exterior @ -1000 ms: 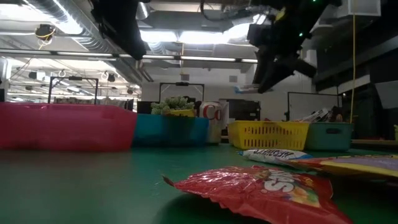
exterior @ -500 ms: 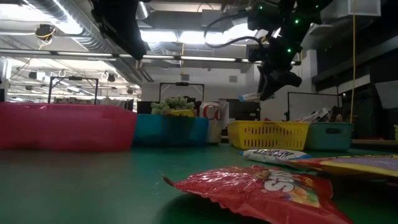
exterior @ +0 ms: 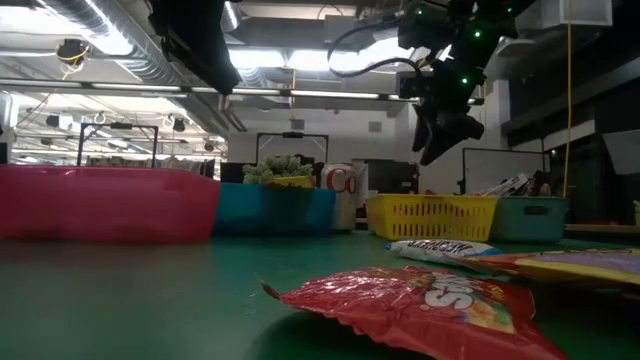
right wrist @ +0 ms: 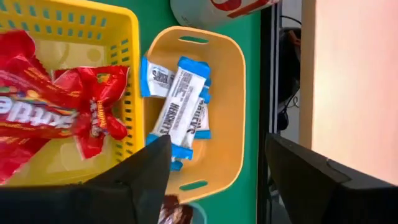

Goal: Sort candy
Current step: Put the transparent green candy pack into the red bin

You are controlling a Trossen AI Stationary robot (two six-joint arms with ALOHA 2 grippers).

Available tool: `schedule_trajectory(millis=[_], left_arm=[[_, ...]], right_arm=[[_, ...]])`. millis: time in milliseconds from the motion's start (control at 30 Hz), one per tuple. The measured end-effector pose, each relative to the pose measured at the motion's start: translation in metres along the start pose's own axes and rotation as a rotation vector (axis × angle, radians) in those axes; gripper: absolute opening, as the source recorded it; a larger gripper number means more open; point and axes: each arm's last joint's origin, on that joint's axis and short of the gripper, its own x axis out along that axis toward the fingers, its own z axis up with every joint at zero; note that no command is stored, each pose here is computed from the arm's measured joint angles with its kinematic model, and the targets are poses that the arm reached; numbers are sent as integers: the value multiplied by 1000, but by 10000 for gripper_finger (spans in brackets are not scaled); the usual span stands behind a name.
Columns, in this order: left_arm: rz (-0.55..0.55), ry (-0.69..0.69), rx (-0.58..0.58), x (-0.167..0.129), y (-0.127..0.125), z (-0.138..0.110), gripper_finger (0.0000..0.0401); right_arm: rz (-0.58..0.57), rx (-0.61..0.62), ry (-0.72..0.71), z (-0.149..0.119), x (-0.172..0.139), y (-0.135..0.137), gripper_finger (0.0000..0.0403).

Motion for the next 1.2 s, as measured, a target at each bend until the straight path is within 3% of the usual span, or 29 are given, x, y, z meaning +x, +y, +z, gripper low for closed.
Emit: schedule_trajectory(millis=[167,433,533,700,900,1200], left_arm=[[0,0,1,0,0,0,154],[0,0,4,0,0,0,154],[-3,-5,32,0,0,0,154],[-22,-37,55,0,-3,4,154],[-38,-64,65,0,-4,7,154],[-50,-61,64,0,-5,7,154]], right_arm=[[99,8,-41,19,-35,16,263],[636,86,-202,48,-116,66,255],[737,61,-194,46,-137,95,254],[813,70,-80,25,-157,150,254],[786,331,99,-10,-170,204,254],[806,620,195,-60,-176,262,254]])
